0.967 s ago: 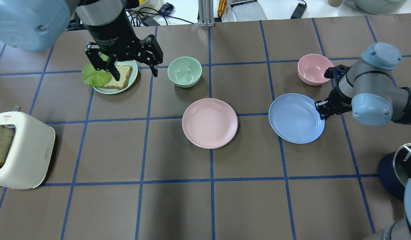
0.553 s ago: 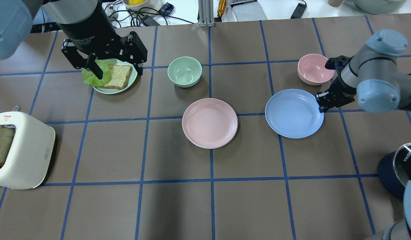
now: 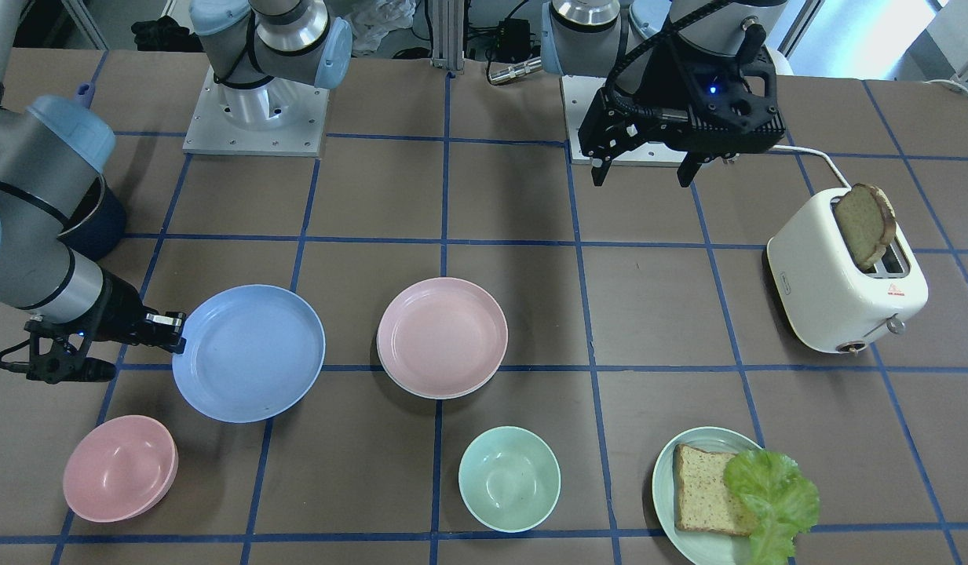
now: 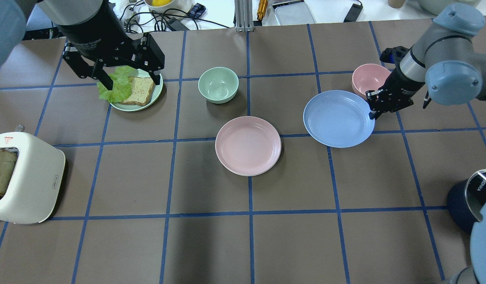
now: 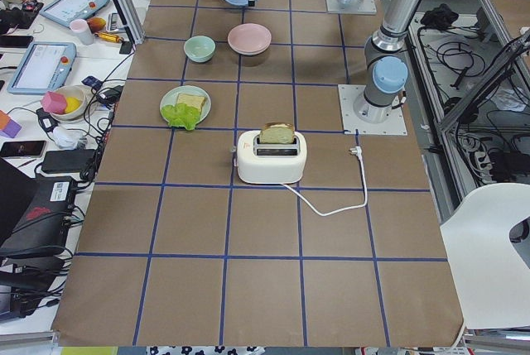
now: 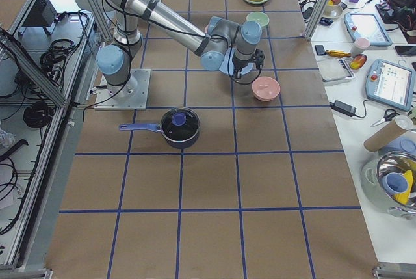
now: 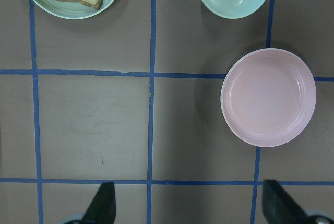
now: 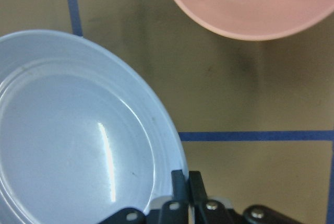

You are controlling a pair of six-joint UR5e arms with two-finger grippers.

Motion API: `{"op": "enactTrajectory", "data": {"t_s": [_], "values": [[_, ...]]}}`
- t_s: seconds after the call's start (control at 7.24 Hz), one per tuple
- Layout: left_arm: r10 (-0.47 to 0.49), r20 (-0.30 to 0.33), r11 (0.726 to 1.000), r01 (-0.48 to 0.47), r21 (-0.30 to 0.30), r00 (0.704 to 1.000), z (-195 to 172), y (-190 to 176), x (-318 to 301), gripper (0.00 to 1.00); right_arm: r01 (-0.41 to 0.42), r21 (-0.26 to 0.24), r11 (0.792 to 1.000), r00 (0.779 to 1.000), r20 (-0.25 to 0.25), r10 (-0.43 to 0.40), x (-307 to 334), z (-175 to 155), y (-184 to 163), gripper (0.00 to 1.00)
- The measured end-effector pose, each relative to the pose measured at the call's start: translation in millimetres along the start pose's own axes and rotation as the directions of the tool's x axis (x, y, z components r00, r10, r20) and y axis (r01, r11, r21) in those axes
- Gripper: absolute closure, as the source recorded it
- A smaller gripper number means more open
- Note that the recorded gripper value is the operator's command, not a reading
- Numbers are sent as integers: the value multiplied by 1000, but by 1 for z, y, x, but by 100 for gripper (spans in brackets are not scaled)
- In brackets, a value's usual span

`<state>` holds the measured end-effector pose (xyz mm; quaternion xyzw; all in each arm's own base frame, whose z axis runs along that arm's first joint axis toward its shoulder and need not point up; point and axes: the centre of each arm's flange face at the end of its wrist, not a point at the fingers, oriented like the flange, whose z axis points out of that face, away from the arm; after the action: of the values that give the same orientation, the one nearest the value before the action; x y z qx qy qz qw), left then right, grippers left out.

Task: Stack three plates with pink and blue
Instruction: 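Lift the blue plate with the right gripper and carry it over the pink plate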

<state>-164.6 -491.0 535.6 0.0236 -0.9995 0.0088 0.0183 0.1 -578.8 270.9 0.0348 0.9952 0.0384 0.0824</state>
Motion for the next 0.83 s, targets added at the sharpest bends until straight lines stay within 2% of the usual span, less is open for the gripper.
{"op": "enactTrajectory", "data": {"t_s": [0.28, 0.83], "values": [[0, 0, 1000, 0, 0, 1000, 0, 0, 0, 0, -47, 12, 999, 999, -13, 47, -68, -4, 0, 100], [-1, -3, 1000, 1, -2, 1000, 1, -1, 0, 0, -110, 7, 994, 994, -22, 110, -165, 8, 25, 100]]}}
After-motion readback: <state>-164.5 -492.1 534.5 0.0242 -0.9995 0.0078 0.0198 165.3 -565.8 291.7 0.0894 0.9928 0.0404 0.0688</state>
